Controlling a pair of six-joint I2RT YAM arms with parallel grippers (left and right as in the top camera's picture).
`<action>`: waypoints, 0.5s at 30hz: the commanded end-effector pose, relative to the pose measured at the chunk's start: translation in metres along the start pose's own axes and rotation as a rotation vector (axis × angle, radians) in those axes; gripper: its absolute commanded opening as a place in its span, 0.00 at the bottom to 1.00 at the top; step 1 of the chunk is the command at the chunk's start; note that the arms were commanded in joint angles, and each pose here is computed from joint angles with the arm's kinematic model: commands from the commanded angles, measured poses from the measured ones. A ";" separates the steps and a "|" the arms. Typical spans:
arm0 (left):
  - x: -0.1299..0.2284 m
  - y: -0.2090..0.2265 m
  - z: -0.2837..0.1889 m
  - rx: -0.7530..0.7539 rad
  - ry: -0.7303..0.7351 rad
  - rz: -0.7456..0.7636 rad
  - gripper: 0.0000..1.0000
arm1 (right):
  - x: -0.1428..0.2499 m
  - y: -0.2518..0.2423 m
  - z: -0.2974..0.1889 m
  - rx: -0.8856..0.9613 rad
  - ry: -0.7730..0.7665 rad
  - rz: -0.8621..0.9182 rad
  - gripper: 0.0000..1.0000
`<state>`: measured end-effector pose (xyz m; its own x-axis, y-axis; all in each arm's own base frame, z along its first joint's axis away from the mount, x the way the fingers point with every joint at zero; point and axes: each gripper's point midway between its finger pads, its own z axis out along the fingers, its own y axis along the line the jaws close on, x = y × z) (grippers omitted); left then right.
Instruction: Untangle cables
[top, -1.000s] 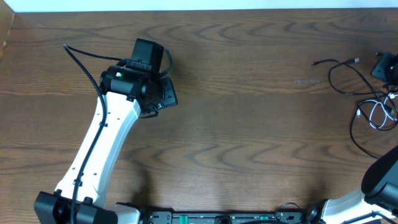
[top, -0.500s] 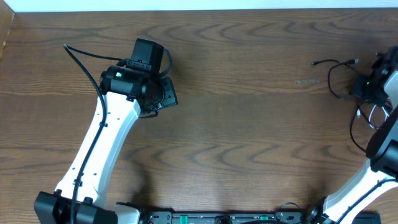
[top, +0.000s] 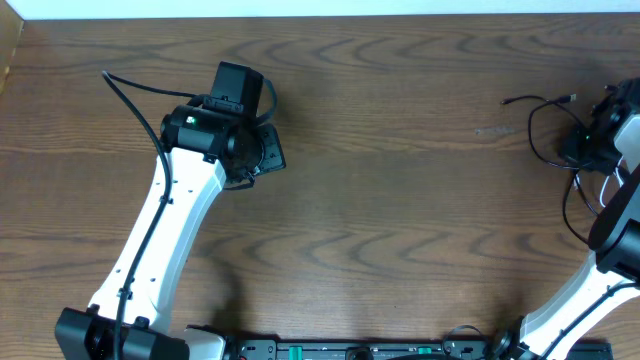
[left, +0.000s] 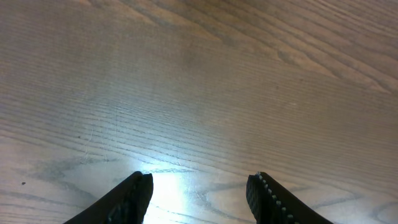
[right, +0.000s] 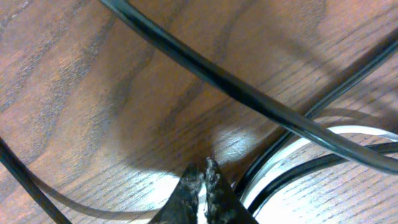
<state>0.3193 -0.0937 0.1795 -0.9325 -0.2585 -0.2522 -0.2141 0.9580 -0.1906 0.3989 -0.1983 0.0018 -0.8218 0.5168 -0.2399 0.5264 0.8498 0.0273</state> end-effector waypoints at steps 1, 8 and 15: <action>0.001 0.002 -0.001 -0.004 -0.001 -0.004 0.54 | -0.016 -0.003 -0.019 0.001 -0.070 0.013 0.12; 0.001 0.002 -0.001 -0.004 0.000 -0.004 0.54 | -0.051 -0.026 -0.080 0.004 -0.250 0.064 0.04; 0.001 0.002 -0.001 -0.004 -0.001 -0.004 0.54 | -0.045 -0.055 -0.081 0.026 -0.234 0.122 0.01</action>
<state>0.3192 -0.0937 0.1795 -0.9325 -0.2589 -0.2518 -0.2145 0.9580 -0.1905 0.3959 -0.2531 0.0923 -0.6871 0.5575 -0.4659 0.6089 0.7917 0.0493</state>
